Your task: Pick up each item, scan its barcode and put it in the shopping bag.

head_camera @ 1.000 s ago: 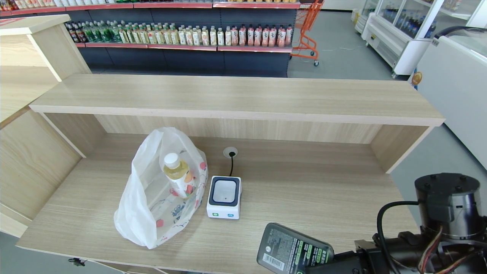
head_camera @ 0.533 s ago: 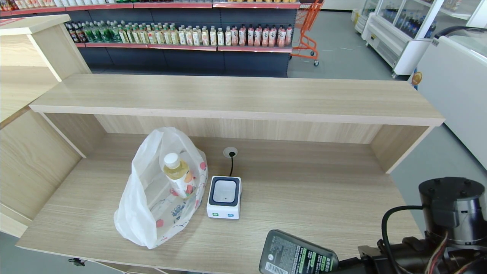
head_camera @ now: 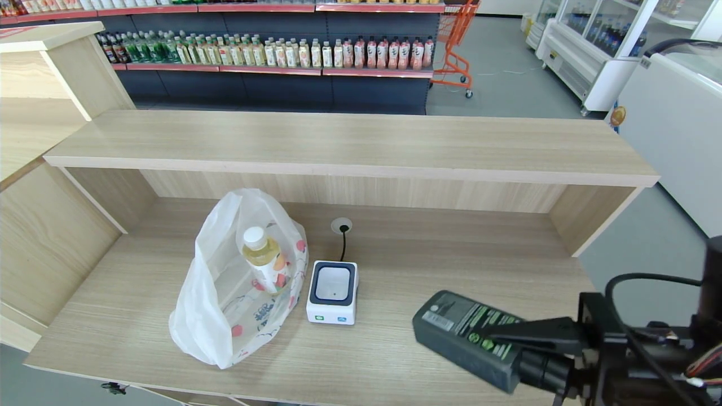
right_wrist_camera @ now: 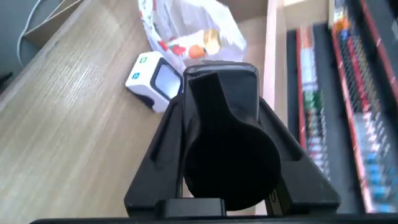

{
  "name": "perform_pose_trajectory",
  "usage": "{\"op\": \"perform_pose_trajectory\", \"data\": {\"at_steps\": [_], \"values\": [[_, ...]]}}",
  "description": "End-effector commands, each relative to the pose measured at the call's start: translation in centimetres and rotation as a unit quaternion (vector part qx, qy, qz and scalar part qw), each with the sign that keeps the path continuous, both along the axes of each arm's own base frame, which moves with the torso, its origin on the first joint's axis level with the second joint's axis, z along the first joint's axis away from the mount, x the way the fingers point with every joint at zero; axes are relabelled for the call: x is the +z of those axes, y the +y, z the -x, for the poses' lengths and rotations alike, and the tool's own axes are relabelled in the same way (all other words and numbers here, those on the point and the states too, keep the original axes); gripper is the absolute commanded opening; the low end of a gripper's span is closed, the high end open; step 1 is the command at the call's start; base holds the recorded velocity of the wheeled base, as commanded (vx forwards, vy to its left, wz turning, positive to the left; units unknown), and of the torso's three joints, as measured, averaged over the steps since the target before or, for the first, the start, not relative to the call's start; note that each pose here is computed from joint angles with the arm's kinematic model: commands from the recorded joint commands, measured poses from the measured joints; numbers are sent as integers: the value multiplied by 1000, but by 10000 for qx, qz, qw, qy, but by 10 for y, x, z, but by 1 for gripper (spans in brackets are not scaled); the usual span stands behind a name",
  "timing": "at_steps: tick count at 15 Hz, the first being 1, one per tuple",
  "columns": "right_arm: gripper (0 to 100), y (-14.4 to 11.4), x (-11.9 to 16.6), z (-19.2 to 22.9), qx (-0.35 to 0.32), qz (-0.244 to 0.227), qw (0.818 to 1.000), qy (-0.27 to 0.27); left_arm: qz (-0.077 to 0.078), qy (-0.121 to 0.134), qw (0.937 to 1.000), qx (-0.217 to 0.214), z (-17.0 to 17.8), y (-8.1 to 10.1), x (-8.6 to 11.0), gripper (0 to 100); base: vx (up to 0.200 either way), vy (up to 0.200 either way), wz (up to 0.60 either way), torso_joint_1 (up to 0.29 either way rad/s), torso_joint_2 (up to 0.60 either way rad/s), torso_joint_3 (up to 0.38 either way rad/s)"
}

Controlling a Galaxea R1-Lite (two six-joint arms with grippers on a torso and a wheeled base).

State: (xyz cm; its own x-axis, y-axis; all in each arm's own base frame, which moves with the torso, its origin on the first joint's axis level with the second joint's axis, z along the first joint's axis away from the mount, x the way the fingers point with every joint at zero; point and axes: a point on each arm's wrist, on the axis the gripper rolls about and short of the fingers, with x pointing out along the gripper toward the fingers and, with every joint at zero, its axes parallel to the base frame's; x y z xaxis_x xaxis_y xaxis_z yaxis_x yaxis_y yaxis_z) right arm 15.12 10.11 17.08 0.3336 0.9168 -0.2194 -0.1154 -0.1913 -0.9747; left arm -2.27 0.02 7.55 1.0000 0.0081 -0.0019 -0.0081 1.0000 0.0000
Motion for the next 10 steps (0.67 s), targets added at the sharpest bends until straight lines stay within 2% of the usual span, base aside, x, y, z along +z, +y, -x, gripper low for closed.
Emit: {"op": "perform_pose_trajectory", "data": {"at_steps": [1,2,3,4,5,6,7,9,10], "values": [[0,-36,13,9,-888,-705,9911,693,0,-2,10000,6,0,0,0,100,0,0,0,0,0,0],[0,-44,12,6,-1090,-959,9821,1196,0,-2,10000,6,0,0,0,100,0,0,0,0,0,0],[0,-52,16,3,-1472,-1347,9635,1786,0,-2,10000,6,0,0,0,100,0,0,0,0,0,0],[0,-60,18,2,-1851,-1877,9289,2600,0,-2,10000,6,0,0,0,100,0,0,0,0,0,0],[0,-62,19,2,-1995,-2204,9023,3121,0,-2,10000,-2,0,0,0,100,0,0,0,0,0,0],[0,-64,23,4,-2147,-2946,8233,4350,0,-2,10000,-2,0,0,0,100,0,0,0,0,0,0],[0,-65,24,4,-2232,-3187,7927,4693,0,-2,10000,6,0,0,0,100,0,0,0,0,0,0],[0,-67,17,0,-2855,-4042,6557,5703,0,-2,10000,6,0,0,0,100,0,0,0,0,0,0],[0,-67,15,0,-2913,-4346,5904,6146,0,-2,10000,6,0,0,0,100,0,0,0,0,0,0]]}}
